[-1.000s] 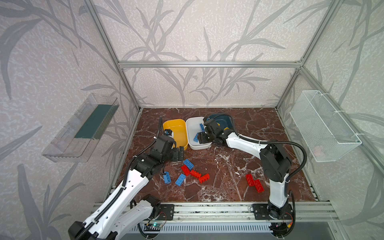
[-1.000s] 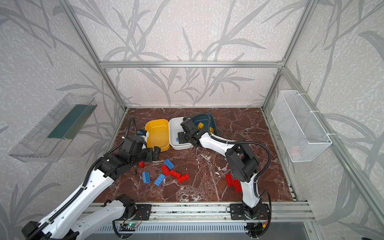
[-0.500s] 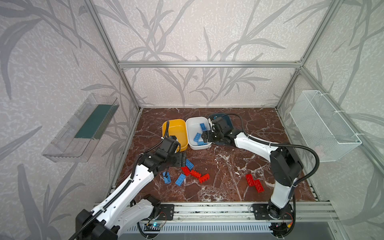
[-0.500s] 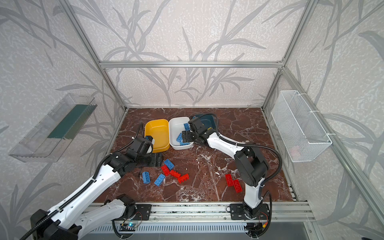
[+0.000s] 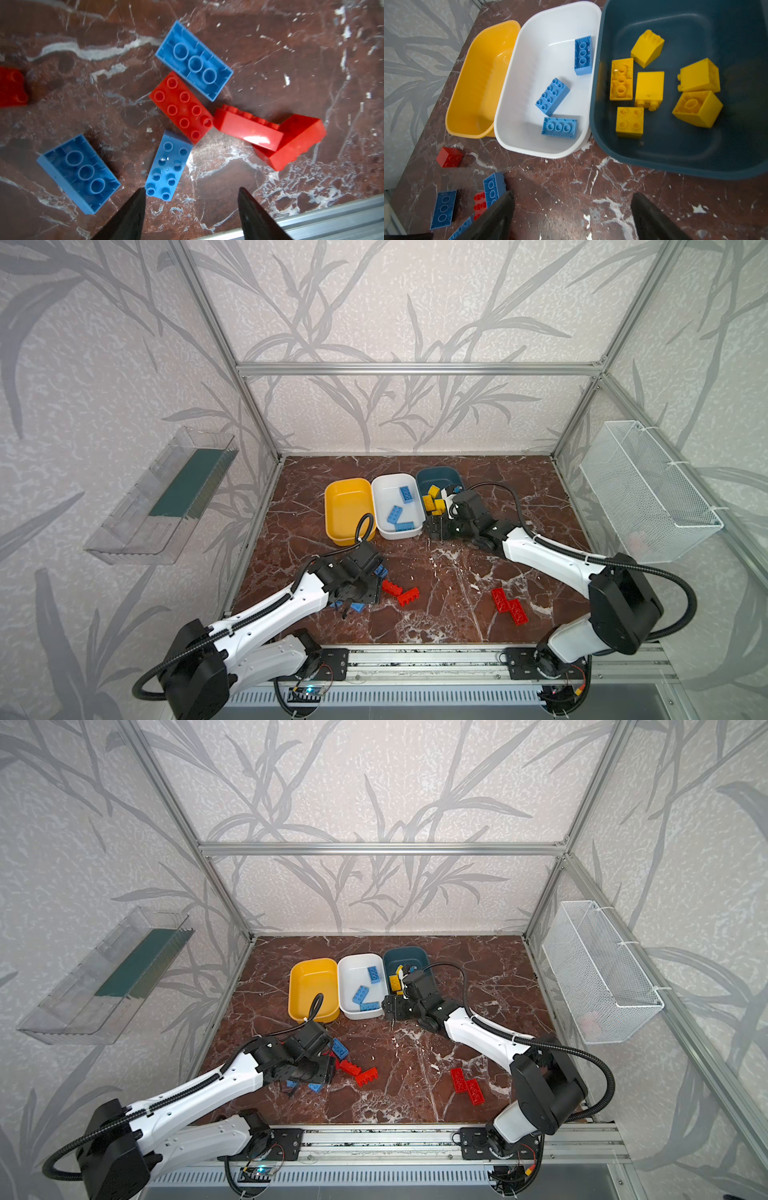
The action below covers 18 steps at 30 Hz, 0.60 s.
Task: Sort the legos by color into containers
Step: 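Grasp a blue brick among the red bricks with the left gripper while right withdraws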
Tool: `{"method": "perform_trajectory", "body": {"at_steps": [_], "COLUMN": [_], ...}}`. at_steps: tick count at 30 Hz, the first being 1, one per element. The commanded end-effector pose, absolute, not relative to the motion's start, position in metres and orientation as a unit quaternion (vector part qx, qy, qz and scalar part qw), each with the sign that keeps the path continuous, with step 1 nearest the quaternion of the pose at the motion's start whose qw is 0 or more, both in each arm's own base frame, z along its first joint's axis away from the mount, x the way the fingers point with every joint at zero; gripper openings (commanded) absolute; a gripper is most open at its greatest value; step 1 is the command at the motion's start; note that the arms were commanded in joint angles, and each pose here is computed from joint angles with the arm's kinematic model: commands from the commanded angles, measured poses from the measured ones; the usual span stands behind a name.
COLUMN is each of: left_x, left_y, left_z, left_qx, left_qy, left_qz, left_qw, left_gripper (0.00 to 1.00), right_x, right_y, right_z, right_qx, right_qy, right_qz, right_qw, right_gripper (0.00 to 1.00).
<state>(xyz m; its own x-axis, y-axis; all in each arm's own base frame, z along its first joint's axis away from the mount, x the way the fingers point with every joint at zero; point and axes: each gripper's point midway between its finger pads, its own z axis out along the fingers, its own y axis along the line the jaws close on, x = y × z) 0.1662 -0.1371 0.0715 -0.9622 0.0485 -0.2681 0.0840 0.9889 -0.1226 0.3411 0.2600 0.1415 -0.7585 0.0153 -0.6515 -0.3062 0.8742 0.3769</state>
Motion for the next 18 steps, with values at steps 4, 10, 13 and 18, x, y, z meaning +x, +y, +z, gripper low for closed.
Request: {"method": "perform_trajectory", "body": {"at_steps": [4,10,13,18], "left_x": [0.172,0.17,0.169,0.166], "left_y": [-0.132,-0.128,-0.125,-0.122], "left_z": [0.059,0.039,0.03,0.021], "left_qx": [0.012,0.012,0.01,0.01], "left_qy": [0.989,0.992,0.993,0.994], "left_qz": [-0.045,-0.022,-0.012,-0.007], "left_qw": [0.141,0.123,0.116,0.113], "left_gripper": [0.7,0.67,0.63,0.6], "right_x": [0.336,0.329,0.327,0.325], "right_y": [0.245,0.237,0.236,0.236], "right_z": [0.149,0.139,0.14,0.141], "right_qx": [-0.066,-0.062,-0.063,-0.064], "right_qy": [0.9,0.905,0.904,0.904], "right_qz": [0.245,0.243,0.245,0.247], "right_qw": [0.355,0.345,0.344,0.344], "right_gripper": [0.89,0.89,0.89,0.89]}}
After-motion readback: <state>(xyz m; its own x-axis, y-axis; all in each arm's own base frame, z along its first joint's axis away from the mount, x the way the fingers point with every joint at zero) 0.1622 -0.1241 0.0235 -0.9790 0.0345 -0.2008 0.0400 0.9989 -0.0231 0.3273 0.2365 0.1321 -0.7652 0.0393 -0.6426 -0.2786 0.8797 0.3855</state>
